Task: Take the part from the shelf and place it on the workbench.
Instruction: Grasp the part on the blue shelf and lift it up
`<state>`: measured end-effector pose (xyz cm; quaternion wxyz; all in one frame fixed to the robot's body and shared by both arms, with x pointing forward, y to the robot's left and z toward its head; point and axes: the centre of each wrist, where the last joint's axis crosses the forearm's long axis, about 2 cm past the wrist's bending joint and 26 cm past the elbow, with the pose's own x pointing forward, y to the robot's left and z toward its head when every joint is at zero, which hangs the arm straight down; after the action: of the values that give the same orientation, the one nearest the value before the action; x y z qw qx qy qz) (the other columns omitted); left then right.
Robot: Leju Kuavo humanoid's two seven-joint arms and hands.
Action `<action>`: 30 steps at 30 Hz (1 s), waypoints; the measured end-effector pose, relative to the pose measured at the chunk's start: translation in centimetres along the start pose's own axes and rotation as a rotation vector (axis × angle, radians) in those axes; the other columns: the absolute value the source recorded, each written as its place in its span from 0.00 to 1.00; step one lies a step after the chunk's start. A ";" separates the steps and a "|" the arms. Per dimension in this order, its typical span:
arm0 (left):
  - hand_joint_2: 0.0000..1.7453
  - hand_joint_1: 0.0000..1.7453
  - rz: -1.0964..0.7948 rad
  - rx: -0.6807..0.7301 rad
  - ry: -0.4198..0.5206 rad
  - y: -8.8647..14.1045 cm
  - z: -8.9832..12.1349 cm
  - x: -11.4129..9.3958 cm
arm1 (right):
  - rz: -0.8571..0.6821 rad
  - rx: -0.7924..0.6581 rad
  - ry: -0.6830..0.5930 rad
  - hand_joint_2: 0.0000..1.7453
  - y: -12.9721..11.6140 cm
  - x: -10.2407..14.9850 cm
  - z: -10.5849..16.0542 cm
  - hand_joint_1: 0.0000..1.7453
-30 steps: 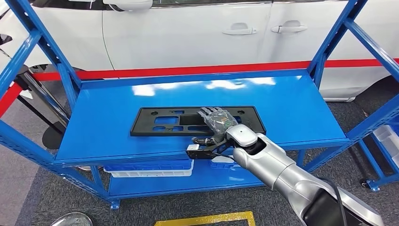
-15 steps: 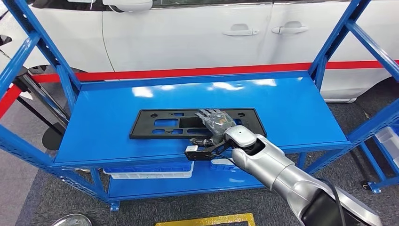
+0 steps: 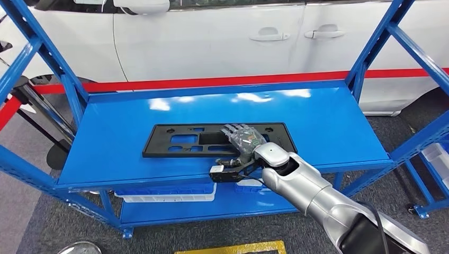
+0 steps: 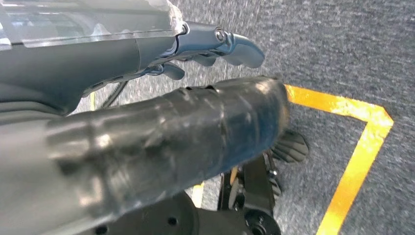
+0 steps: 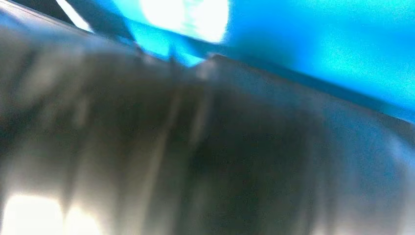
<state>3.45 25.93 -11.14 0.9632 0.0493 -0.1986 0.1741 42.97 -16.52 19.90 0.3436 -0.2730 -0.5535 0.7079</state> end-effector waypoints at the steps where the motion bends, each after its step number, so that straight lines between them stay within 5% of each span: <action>1: 0.00 0.00 -0.001 -0.001 0.000 0.0 0.0 0.0 | 0.001 0.001 -0.001 0.00 0.0 0.0 0.0 0.00; 11: 0.00 0.00 -0.003 0.002 0.007 -0.1 0.1 -0.2 | -0.024 0.037 -0.012 0.00 1.4 0.0 0.3 0.00; 15: 0.00 0.00 -0.004 0.002 0.006 -0.1 0.1 -0.2 | -0.026 0.038 -0.016 1.00 1.4 0.0 0.3 0.00; 16: 0.00 0.00 -0.004 0.003 0.006 -0.1 0.1 -0.2 | -0.027 0.039 -0.016 1.00 1.4 0.0 0.3 0.00; 17: 0.00 0.00 -0.004 0.004 0.006 0.0 0.1 -0.2 | -0.028 0.039 -0.017 1.00 1.4 0.0 0.2 0.10; 20: 0.00 0.00 -0.004 0.008 0.006 0.1 0.1 -0.2 | -0.030 0.039 -0.022 1.00 1.4 0.1 0.2 0.76; 21: 0.00 0.00 -0.004 0.007 0.005 0.1 0.1 -0.2 | -0.030 0.041 -0.023 1.00 1.4 0.2 0.2 0.91; 23: 0.00 0.00 -0.005 0.007 0.005 0.1 0.1 -0.2 | -0.032 0.043 -0.023 1.00 1.6 0.2 0.2 1.00; 30: 0.00 0.00 -0.006 0.010 0.004 0.3 0.0 -0.2 | -0.017 0.018 -0.020 1.00 0.7 0.0 0.0 1.00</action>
<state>3.16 26.10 -11.17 0.9639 0.0545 -0.1955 0.1723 42.87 -16.64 19.22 0.3465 -0.2581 -0.5526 0.7127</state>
